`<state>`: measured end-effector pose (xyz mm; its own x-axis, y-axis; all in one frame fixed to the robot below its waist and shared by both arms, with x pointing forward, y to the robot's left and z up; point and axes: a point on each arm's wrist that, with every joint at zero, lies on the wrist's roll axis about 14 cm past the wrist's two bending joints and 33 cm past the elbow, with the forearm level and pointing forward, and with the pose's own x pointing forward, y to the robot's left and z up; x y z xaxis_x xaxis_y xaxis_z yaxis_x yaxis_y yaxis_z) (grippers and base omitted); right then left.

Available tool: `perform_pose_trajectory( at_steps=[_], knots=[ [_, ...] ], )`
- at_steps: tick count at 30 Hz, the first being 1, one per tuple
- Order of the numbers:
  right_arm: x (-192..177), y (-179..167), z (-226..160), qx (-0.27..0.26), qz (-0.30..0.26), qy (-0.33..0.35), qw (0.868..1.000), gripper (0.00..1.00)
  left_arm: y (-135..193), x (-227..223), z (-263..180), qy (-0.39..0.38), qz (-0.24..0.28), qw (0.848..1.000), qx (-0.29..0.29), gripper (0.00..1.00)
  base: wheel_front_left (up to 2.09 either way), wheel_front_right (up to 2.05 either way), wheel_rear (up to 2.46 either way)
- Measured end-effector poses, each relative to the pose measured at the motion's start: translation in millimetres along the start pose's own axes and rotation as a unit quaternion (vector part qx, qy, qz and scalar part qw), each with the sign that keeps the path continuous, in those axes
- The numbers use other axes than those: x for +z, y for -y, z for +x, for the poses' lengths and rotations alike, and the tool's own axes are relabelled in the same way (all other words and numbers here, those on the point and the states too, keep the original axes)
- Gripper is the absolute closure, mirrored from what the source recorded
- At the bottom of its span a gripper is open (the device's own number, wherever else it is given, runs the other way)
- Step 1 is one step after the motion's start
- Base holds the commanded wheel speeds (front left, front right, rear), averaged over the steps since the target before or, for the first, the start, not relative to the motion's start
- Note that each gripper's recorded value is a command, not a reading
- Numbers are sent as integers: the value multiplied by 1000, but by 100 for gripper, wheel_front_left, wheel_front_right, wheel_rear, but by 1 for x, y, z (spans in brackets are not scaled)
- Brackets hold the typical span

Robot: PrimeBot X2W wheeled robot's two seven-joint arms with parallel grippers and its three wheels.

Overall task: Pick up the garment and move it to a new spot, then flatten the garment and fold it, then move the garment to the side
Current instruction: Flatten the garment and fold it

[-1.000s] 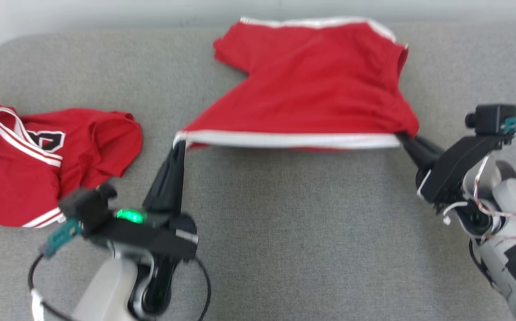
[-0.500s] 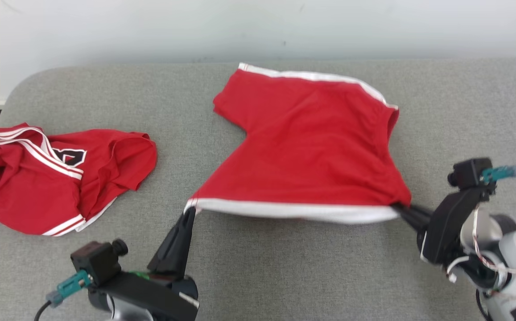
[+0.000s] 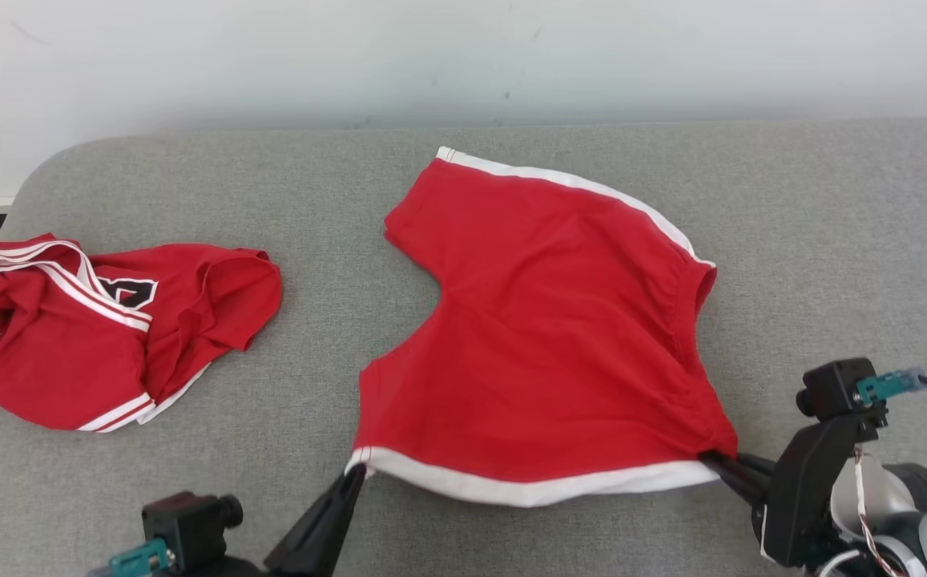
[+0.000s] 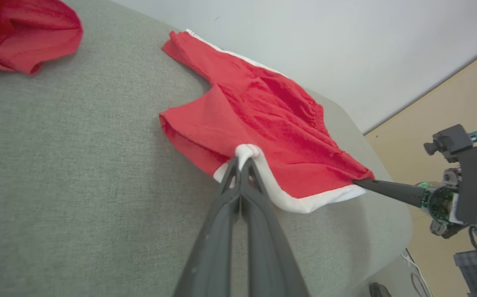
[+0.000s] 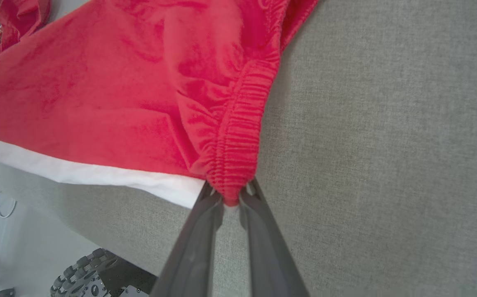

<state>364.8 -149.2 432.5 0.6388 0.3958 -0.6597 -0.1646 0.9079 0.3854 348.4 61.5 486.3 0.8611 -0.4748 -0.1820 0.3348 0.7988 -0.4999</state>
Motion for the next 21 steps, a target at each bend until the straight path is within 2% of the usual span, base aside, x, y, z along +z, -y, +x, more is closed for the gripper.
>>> perform_pose_trajectory(
  at_steps=[8, 12, 21],
  knots=[
    [-20, 2, -14, -15, 18, -25, 999, 100, -1, -11, -19, -44, 3, 999, 11, 100, 0, 0, 0],
    [-23, 2, -20, -21, 23, -24, 999, 100, -2, 3, -18, -26, 26, 999, 12, 100, 0, 0, 0],
    [-9, -16, -22, 12, 62, 28, 998, 100, 18, 33, 26, 10, 88, 995, -48, 100, 0, 0, 0]
  ],
)
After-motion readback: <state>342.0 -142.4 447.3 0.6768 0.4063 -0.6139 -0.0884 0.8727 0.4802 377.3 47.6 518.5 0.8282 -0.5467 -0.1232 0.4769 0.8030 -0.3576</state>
